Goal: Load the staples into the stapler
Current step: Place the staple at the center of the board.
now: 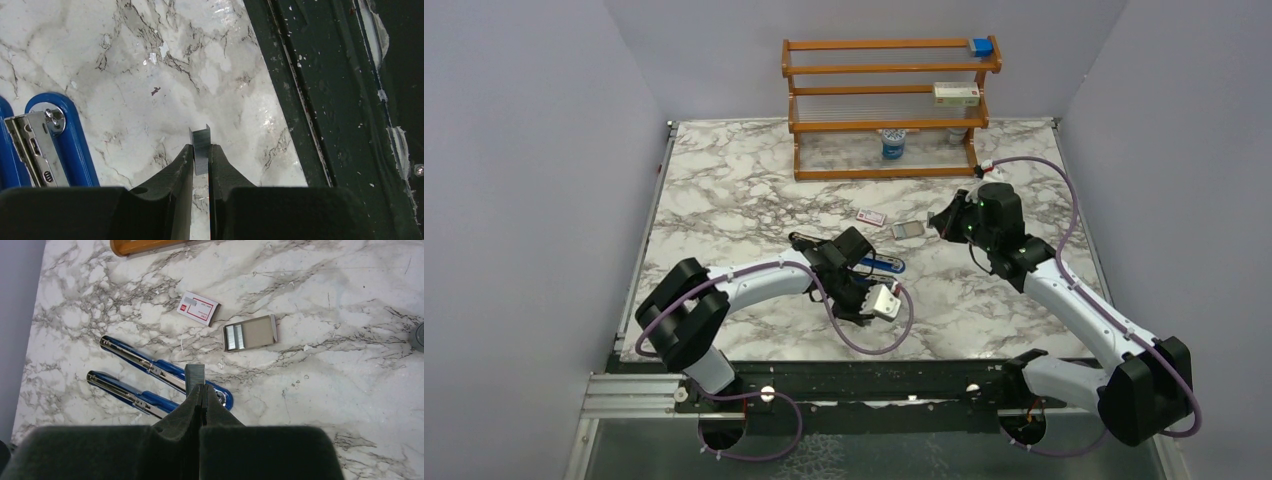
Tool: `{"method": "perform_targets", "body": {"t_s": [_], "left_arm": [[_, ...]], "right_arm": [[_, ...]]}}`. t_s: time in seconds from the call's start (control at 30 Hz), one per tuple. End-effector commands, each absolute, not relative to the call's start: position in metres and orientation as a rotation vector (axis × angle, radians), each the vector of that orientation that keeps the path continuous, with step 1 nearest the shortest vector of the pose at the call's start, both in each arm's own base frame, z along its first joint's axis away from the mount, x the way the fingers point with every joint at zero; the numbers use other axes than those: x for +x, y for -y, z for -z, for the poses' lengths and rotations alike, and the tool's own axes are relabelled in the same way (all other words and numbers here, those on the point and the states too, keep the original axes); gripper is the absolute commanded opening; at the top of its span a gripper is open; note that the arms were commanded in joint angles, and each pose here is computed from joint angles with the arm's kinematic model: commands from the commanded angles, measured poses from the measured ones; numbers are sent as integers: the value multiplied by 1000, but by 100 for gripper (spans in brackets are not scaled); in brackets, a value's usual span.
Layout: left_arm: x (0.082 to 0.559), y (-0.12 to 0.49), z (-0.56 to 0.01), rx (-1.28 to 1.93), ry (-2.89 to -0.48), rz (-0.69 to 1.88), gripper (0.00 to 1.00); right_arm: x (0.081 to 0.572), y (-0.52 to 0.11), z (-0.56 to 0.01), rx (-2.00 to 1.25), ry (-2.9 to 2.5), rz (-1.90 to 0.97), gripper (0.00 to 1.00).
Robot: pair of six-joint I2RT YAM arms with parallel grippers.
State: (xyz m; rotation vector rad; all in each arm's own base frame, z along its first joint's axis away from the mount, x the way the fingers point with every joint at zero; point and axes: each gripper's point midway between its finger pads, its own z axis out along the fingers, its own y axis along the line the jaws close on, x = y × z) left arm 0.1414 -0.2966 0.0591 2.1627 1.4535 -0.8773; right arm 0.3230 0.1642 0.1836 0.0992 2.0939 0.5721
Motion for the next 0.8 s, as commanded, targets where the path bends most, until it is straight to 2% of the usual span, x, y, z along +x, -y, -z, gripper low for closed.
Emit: {"method": "perform_targets", "body": {"t_s": [0.0, 0.23, 0.53, 0.67, 0.77], "left_arm": [[142, 299, -53, 2229, -1460, 846, 0], [142, 301, -40, 2293, -1489, 808, 0], [144, 298, -19, 2346, -1576, 753, 8], [143, 298, -15, 2359, -1587, 741, 13], [143, 298, -14, 2366, -1587, 733, 23]], "right_arm": [[322, -159, -184, 103, -2077, -546, 1], [321, -156, -182, 105, -2080, -528, 1], [322, -155, -180, 105, -2082, -518, 1], [323, -155, -181, 104, -2082, -517, 1], [323, -155, -181, 105, -2080, -516, 1]]}}
